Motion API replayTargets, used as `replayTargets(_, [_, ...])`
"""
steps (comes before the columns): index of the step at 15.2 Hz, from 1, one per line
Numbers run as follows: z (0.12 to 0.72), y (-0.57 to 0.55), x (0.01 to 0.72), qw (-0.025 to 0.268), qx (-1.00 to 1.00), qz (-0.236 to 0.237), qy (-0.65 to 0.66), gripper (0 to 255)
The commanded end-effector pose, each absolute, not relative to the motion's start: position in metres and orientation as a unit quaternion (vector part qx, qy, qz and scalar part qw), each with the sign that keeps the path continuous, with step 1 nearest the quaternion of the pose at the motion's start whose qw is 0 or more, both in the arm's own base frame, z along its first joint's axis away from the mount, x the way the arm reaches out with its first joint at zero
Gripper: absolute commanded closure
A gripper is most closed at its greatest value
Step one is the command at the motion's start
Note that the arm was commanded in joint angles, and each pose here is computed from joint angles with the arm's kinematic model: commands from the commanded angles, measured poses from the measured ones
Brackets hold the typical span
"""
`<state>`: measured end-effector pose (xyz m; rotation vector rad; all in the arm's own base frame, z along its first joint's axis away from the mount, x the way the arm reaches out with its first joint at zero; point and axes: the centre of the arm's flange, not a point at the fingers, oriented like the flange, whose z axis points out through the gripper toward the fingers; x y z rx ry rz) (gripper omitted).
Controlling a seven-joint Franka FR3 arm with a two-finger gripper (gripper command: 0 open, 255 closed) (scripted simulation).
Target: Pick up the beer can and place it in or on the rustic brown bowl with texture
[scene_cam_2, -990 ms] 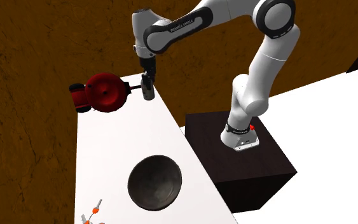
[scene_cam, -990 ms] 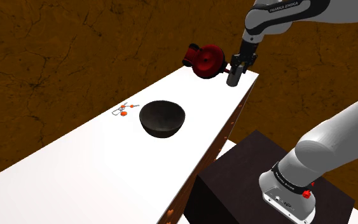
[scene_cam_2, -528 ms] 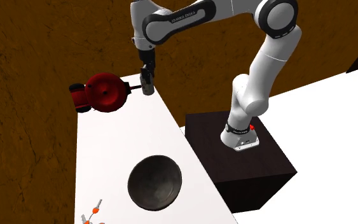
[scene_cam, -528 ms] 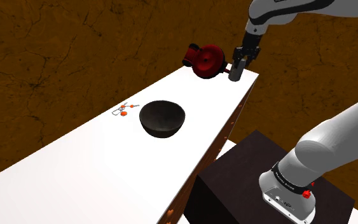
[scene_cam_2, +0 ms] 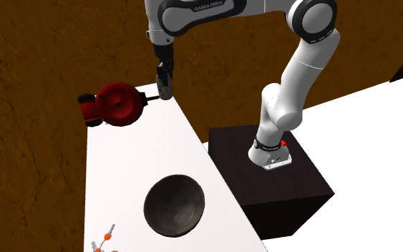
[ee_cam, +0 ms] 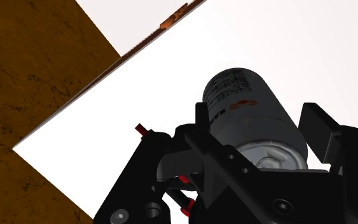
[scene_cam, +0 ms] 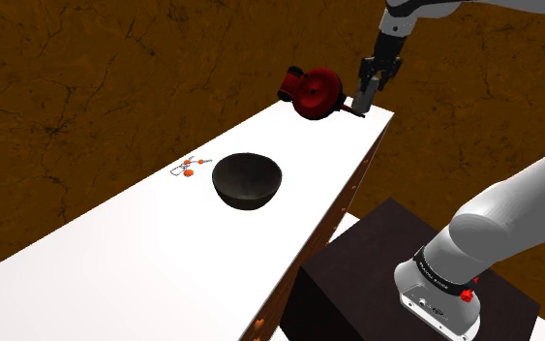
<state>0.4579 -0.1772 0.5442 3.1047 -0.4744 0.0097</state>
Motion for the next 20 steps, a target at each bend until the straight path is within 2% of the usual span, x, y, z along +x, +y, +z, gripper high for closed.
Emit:
replayTargets(1, [0.555,-0.177,0.458,0.000,0.989,0.003,-0.151,255])
replayTargets(5, [0.572,-0.177,0.458,0.000,0.989,0.003,-0.151,255])
replayTargets(20, [0.585,0.020,0.446,0.000,0.989,0.003,-0.151,255])
